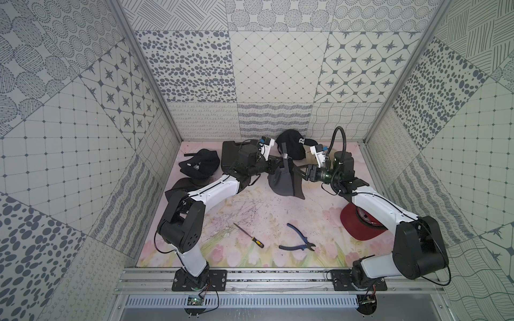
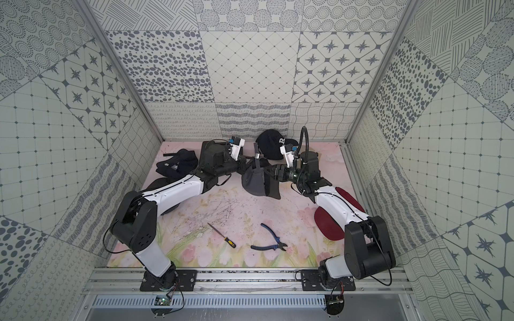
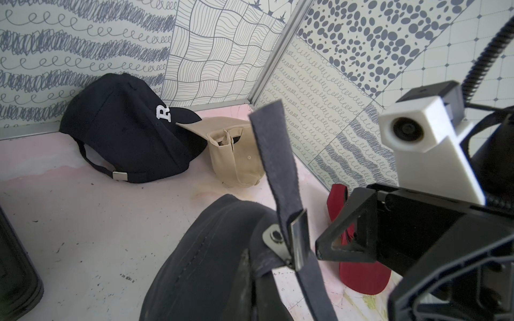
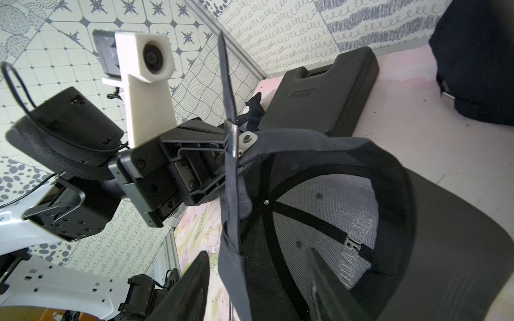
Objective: Open the adjustable buckle of the baseball cap
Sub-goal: Pull the adjustable strap on the baseball cap.
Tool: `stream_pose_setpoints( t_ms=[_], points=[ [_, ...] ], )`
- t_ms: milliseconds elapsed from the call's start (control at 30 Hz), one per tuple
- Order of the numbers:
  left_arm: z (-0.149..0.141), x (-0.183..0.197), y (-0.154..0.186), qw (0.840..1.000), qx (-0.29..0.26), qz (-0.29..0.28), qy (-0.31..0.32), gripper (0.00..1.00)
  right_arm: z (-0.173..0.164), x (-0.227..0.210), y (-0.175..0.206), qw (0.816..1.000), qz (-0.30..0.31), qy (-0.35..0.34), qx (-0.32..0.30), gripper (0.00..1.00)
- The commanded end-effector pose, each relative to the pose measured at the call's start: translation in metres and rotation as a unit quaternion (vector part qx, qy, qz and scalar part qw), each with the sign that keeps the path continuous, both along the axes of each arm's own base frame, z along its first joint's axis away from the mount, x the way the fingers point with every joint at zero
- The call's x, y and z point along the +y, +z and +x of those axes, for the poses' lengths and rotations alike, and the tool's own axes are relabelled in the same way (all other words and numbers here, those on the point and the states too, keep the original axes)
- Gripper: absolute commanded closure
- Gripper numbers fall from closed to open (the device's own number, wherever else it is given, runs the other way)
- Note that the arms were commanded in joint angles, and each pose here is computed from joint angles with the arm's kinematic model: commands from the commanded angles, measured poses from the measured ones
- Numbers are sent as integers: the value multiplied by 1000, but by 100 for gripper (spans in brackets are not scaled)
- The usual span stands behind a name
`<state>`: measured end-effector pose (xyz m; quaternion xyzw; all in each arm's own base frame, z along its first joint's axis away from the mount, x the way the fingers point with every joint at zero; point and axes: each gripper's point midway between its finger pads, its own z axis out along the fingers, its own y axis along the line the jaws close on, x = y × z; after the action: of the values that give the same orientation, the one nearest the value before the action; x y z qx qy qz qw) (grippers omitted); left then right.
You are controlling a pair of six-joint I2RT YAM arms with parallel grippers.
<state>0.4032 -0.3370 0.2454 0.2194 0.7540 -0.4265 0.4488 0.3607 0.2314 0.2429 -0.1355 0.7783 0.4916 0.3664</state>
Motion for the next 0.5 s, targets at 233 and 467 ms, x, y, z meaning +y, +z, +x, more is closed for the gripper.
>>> stream_pose_setpoints(
  t_ms=[233, 467],
  points=[
    [-18, -10, 17, 996, -57, 7, -70, 100, 20, 4, 12, 1000, 9, -16, -8, 56],
    [-29, -16, 20, 992, -68, 4, -102, 98, 33, 12, 4, 1000, 20, -18, 16, 74]
  ],
)
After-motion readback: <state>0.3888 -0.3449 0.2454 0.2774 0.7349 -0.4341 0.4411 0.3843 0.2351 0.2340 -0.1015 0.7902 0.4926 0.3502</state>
